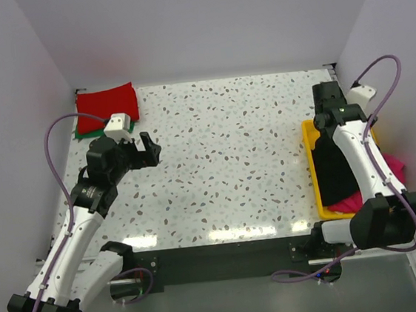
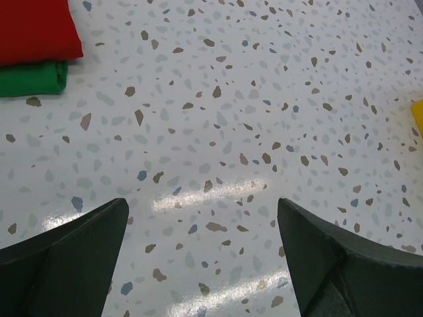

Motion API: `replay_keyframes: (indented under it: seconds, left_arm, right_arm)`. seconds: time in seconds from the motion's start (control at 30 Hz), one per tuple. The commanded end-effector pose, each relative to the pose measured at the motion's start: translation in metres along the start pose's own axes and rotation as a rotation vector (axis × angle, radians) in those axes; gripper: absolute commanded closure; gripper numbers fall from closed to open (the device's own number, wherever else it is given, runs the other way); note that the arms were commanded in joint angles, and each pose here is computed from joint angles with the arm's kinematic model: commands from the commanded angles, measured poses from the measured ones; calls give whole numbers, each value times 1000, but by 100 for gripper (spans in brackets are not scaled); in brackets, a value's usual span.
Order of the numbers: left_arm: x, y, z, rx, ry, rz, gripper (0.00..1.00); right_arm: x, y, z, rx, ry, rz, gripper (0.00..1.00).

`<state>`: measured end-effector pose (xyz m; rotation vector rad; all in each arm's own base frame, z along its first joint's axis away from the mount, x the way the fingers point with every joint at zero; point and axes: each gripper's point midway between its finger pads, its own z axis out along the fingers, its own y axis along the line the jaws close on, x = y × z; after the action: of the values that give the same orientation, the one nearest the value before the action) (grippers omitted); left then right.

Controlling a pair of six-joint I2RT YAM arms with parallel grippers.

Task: Fold and stack the t-shirts
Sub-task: Grab the tshirt from the pile

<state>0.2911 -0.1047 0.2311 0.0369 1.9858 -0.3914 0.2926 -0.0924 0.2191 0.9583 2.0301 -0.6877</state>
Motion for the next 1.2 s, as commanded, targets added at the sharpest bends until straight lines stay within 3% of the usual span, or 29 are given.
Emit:
replay_keyframes:
  seconds: [0.0,0.3,0.6,0.83,0.93,0.97,1.03,1.17]
  left_arm:
    - [-8,-2,-3,18,-32,5,0]
    - [-3,-2,2,20,-11,5,0]
    - [1,-2,6,17,7,3,0]
    - [2,0,7,7,13,1,0]
    - [3,1,8,5,15,1,0]
    - [3,1,7,5,15,1,0]
    - [2,1,8,4,13,1,0]
    - [2,1,7,4,12,1,0]
  right_arm:
    - [-7,-26,15,131,-31,106,5]
    - [41,-44,38,207,25,160,6]
    - [52,-44,52,242,35,158,12]
    - [52,-34,60,246,49,152,42]
    - [51,-31,61,256,64,147,68]
    - [50,-29,61,254,68,148,85]
    - [44,-29,57,248,73,141,100]
    - [15,-21,39,142,57,155,100]
